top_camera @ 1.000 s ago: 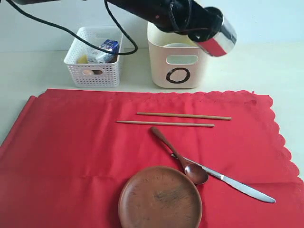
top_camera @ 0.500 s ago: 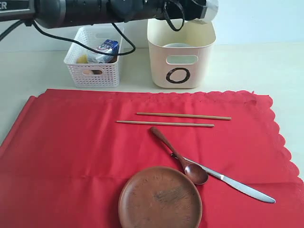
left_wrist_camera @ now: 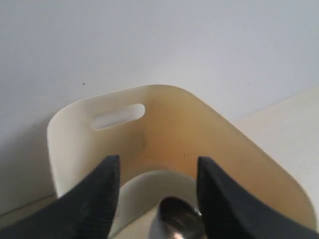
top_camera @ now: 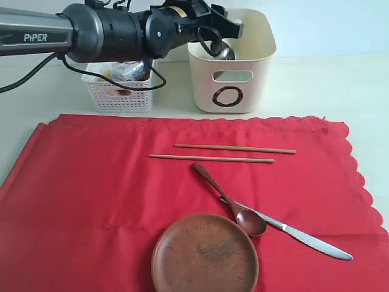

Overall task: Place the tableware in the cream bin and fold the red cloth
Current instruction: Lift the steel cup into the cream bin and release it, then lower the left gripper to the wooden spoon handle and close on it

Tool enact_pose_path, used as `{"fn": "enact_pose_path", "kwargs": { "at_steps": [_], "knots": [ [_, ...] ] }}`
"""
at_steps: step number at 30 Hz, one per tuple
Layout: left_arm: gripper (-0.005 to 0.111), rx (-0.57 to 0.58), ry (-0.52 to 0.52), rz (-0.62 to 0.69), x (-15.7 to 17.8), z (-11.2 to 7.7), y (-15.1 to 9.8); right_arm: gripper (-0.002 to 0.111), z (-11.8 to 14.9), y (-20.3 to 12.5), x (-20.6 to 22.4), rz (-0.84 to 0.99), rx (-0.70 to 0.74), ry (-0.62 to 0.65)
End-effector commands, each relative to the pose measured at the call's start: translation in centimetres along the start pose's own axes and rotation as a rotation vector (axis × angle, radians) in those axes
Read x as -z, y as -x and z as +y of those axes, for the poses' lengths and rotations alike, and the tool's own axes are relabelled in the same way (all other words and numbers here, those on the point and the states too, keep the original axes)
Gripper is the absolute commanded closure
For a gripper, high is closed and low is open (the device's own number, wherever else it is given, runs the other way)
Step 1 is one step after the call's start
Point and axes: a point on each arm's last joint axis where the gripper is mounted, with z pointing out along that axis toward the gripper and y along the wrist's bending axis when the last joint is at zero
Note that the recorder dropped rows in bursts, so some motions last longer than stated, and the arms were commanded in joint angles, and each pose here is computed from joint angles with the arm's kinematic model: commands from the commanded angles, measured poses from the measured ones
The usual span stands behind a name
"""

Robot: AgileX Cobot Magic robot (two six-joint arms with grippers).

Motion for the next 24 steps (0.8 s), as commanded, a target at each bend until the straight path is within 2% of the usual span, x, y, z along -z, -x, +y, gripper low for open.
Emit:
{"fn": "enact_pose_path", "kwargs": {
  "at_steps": [1,6,14,19,24],
  "knots": [
    [0.041,0.032,0.017,-0.021,-0.1,0.4,0.2,0.108,0.0,-0.1,0.0,-0.004,0.0,0.002],
    [0.034,0.032,-0.003,0.015,0.2,0.1,0.4,0.108,0.0,-0.1,0.0,-0.004,0.0,0.002],
    [0.034,0.022,-0.071,0.109,2.4,-0.6,2.8,0.108,0.0,-0.1,0.0,-0.004,0.0,0.002],
    [0.034,-0.042,-0.124,0.192,4.5,-1.0,4.6,0.108,0.0,-0.1,0.0,-0.004,0.0,0.002],
    [0.034,-0.131,-0.173,0.337,6.8,-1.3,5.5,0.108,0.0,-0.1,0.0,-0.004,0.0,0.002]
  ]
}}
